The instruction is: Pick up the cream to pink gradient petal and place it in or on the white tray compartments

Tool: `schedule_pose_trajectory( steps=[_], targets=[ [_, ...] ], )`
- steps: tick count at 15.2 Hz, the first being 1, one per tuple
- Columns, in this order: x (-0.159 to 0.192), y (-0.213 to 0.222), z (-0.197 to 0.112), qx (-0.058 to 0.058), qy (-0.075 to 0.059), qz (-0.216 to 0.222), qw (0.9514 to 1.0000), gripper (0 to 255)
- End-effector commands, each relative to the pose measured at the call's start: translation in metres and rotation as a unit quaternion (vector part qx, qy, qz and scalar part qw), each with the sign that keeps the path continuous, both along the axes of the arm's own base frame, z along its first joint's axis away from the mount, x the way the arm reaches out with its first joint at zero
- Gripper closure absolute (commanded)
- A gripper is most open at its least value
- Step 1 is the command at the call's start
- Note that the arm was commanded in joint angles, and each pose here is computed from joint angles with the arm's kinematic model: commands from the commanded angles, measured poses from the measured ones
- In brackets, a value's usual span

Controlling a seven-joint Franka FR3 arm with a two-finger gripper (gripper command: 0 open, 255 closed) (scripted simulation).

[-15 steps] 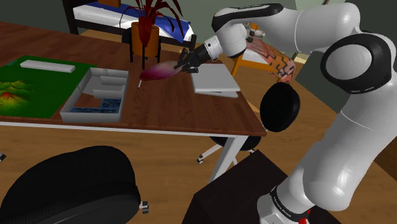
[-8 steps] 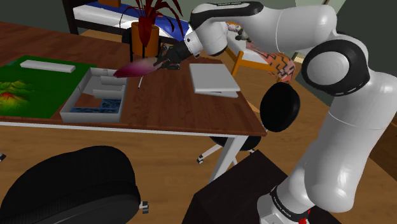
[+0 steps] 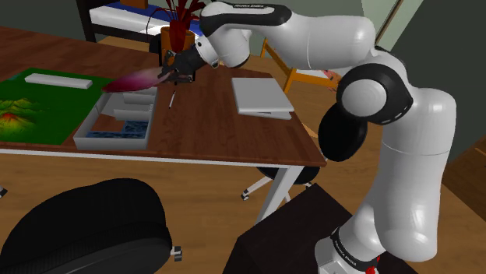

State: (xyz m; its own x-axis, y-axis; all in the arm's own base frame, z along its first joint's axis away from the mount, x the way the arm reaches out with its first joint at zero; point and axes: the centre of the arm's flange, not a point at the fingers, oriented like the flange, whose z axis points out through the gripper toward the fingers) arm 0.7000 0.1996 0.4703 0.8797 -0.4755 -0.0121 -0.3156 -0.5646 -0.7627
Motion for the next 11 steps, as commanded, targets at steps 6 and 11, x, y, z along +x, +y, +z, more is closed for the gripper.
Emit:
schedule_pose_trajectory(
  steps=[6,11],
  targets=[
    [0.025,0.054,-0.009,0.0,0.0,-0.001,1.0,255],
    [0.025,0.054,-0.035,0.0,0.0,-0.001,1.0,255]
  ],
)
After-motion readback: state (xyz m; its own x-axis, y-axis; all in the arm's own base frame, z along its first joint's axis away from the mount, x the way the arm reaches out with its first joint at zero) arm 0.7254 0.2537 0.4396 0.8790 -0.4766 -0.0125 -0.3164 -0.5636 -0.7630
